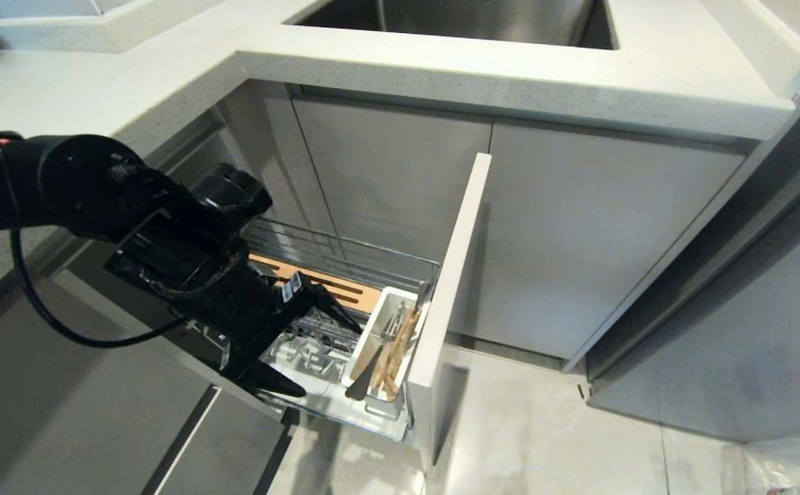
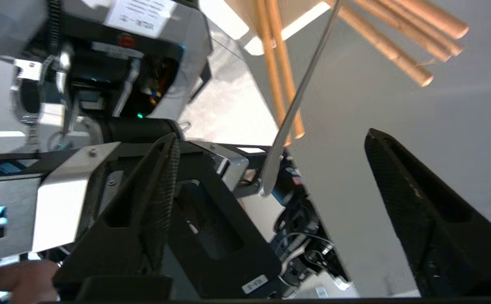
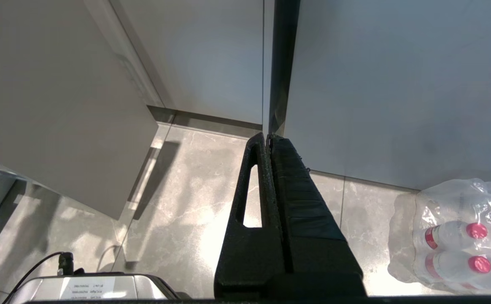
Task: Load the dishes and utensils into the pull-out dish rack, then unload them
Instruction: Take the fork out of the cupboard
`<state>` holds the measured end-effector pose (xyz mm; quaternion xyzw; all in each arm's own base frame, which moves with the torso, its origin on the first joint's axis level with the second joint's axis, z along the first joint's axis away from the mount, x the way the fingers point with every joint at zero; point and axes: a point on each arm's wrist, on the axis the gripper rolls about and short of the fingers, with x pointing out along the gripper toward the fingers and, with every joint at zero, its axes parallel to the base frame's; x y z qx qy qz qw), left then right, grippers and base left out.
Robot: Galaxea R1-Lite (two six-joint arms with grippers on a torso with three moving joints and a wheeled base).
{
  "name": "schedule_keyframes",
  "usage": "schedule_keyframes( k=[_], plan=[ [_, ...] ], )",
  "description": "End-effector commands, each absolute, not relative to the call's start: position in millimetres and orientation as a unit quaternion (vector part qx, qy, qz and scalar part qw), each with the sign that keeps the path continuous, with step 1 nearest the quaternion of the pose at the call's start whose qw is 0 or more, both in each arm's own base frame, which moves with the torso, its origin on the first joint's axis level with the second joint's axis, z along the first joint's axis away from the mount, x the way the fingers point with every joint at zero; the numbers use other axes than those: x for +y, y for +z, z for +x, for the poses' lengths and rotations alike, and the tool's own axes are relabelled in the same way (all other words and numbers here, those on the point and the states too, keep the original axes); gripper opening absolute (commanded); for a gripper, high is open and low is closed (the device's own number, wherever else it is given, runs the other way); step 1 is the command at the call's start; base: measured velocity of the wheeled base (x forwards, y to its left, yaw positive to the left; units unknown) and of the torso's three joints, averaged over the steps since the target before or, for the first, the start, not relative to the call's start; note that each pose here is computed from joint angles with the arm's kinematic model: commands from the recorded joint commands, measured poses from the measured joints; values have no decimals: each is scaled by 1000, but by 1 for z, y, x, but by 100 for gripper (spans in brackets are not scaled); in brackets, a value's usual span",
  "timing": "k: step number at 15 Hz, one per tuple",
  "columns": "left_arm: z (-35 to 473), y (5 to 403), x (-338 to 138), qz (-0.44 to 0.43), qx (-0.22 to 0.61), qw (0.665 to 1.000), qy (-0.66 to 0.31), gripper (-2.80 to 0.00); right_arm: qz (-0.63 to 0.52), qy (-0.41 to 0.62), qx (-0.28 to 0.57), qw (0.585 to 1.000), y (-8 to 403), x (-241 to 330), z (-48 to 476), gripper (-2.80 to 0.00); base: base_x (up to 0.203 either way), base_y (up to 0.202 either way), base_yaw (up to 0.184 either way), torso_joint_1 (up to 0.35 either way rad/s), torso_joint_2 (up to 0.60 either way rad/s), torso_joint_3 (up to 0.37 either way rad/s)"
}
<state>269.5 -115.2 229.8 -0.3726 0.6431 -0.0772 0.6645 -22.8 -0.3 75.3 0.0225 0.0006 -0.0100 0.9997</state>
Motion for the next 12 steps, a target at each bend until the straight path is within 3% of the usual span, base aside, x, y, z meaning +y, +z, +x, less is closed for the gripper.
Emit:
schedule_keyframes(
  k=[1, 12],
  plan=[
    [280, 218, -120, -374, 657, 650, -71, 0, 22, -10, 1, 1000, 75, 0, -23, -280, 0, 0, 0, 0, 0, 0],
    [315, 193, -146, -398, 685, 598, -125, 0, 23, -10, 1, 1000, 75, 0, -23, -280, 0, 0, 0, 0, 0, 0]
  ],
)
